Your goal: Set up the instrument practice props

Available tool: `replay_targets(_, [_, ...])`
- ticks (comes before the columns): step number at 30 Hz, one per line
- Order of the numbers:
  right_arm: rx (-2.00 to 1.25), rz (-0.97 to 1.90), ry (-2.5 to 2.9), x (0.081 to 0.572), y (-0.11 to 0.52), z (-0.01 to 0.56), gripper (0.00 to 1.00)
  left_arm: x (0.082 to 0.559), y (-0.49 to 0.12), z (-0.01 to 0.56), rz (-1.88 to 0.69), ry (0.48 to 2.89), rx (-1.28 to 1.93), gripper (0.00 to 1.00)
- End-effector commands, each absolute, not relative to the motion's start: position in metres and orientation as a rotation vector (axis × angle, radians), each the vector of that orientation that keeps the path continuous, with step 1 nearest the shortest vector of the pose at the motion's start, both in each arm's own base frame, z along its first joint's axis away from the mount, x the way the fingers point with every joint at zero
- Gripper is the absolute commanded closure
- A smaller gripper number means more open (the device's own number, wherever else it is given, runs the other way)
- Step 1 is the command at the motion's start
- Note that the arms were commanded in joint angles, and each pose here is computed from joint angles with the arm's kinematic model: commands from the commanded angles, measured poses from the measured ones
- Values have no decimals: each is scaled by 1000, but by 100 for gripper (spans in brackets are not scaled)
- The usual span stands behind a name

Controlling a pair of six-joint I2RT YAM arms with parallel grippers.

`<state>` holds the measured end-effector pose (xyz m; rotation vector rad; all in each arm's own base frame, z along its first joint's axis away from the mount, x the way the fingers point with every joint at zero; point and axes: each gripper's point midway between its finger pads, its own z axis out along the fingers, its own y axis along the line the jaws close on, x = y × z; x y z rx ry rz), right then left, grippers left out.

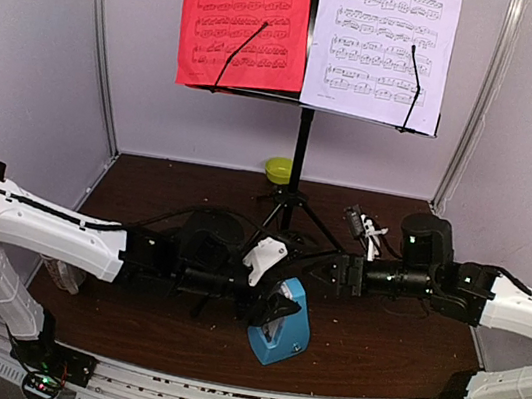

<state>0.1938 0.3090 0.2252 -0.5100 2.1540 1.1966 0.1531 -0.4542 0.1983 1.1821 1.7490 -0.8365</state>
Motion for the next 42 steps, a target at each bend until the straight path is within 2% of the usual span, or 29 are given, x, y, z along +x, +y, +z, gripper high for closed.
replay_targets(1, [-512,1255,2174,189,314,221,19,152,-456,222,-881,1672,1162,29])
replay_targets(7, [-520,1262,2202,187,317,210,19,151,-451,222,-874,1680,1154,34])
replay_targets(14, [-523,1262,2220,187,318,200,19,152,-442,216,-858,1709,1134,44])
replay_targets(32, [-540,1242,2248,189,321,186,20,157,-449,213,-845,1739,1124,51])
replay_targets(42, [-583,1126,2310,184,306,151,21,153,-440,209,-832,1740,1140,71])
